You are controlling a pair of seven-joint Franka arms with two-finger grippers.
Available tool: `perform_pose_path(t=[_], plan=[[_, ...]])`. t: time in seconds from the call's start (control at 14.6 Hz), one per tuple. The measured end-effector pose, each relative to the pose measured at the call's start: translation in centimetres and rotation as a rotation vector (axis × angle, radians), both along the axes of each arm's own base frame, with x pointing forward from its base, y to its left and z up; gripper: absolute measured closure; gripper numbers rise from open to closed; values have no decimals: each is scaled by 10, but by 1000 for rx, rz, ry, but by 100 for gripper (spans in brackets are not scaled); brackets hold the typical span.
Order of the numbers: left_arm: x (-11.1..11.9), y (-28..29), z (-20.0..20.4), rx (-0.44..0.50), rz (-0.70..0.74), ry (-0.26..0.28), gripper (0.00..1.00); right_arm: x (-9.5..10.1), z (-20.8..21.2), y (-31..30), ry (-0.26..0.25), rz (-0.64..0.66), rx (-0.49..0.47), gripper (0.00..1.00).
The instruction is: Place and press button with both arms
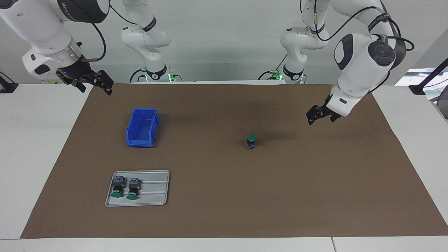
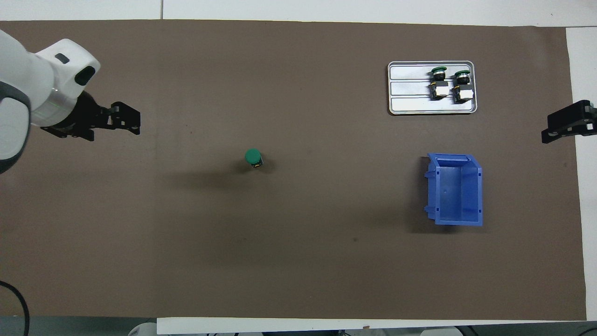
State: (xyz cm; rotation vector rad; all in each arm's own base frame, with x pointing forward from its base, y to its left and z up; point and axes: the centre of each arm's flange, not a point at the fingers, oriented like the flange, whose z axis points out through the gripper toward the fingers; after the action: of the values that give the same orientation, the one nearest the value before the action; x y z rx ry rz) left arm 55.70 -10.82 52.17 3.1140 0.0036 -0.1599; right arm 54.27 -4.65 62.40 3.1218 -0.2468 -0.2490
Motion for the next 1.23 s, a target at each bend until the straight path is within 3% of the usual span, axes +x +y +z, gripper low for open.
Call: perform_pose_path(t=[0.34, 0.68, 1.23], plan=[[-22, 52, 36, 3, -13, 30, 0, 0, 0, 0, 0, 0, 0, 1], [-39, 65, 77, 5, 3, 45, 0, 0, 0, 0, 0, 0, 0, 1], [-40, 73, 83, 4, 18, 43, 0, 0, 0, 0, 0, 0, 0, 1]])
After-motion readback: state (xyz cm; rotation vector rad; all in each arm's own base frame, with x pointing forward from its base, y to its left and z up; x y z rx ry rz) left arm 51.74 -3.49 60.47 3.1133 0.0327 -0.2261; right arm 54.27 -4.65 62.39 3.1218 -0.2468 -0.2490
